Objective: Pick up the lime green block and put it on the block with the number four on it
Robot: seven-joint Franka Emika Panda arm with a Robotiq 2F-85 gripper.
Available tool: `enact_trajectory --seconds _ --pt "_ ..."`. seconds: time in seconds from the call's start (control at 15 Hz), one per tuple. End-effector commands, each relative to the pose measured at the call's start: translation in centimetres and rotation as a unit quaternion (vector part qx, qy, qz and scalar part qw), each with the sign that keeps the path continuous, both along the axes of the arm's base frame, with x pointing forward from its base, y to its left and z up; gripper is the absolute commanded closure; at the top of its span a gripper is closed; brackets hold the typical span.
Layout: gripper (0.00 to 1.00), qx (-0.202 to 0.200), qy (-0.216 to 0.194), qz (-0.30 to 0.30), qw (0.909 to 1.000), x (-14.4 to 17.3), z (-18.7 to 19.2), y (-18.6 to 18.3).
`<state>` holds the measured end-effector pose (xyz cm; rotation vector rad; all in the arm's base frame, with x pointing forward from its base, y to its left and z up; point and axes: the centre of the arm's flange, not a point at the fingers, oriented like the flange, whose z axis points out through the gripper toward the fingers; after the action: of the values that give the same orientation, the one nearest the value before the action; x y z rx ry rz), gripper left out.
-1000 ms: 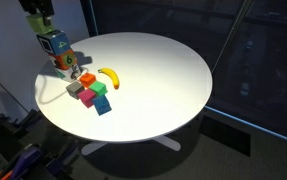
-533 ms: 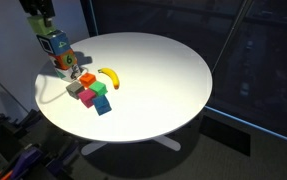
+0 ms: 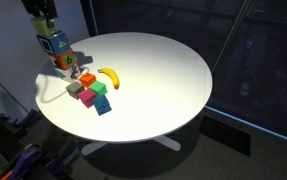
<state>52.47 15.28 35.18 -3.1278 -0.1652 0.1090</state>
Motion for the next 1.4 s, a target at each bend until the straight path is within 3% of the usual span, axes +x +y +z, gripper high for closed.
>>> enact_trajectory --seconds 0.0,0.47,0.6,0.67,0.93,1.33 --pt "0.76 0.006 -0.005 0.003 1.0 0.89 0.15 0.22" --pt "0.76 0.006 -0.002 0.002 1.0 1.03 -0.39 0.16" --pt "0.26 0.006 -0.002 0.002 1.0 1.02 -0.52 0.14" --pt "0.26 0.006 -0.002 0.002 1.0 1.0 -0.56 0.14" --pt "0.0 0.006 -0.002 0.003 1.0 0.9 -0.49 0.07" --pt "0.0 0.009 -0.003 0.003 0.9999 0.56 0.04 -0.11"
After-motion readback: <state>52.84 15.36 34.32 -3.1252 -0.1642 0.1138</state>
